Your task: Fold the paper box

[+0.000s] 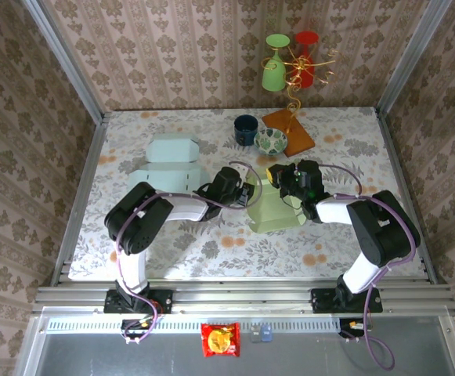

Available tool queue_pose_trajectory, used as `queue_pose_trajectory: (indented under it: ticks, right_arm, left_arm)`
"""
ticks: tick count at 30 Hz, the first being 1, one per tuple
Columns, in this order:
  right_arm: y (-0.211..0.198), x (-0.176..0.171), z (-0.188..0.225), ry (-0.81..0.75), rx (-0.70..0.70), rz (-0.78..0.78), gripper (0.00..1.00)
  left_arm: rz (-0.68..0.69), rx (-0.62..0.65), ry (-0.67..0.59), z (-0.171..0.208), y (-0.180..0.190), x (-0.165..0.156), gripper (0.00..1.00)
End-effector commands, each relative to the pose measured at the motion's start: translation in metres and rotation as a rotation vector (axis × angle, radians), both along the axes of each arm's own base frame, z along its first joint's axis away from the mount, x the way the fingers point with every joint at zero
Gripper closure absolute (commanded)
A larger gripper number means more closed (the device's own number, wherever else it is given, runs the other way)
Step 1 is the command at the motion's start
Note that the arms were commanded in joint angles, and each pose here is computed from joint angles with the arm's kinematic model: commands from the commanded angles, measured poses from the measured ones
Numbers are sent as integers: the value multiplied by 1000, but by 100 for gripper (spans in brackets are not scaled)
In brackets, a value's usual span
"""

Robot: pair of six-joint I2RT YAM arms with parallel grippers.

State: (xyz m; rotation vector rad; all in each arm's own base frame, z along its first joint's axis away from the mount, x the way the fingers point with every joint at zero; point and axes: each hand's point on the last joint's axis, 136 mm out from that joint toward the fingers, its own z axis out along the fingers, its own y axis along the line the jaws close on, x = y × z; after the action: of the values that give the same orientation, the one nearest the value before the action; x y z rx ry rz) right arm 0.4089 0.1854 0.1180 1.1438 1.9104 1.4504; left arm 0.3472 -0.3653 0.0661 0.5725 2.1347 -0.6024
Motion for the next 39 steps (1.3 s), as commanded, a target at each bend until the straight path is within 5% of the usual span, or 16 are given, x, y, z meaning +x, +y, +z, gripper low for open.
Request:
queue_pose_trajectory:
  ticks: [1, 12, 39]
  right_arm:
    - [12, -22, -22, 93, -5, 56, 100]
    - [16, -24, -20, 99, 8, 46, 100]
    - [29, -26, -21, 106, 112, -81, 100]
  left_arm:
    - [20, -26, 5, 3, -11, 5, 76]
    - [33, -26, 15, 4, -23, 4, 89]
    - [47, -32, 11, 10, -42, 9, 92]
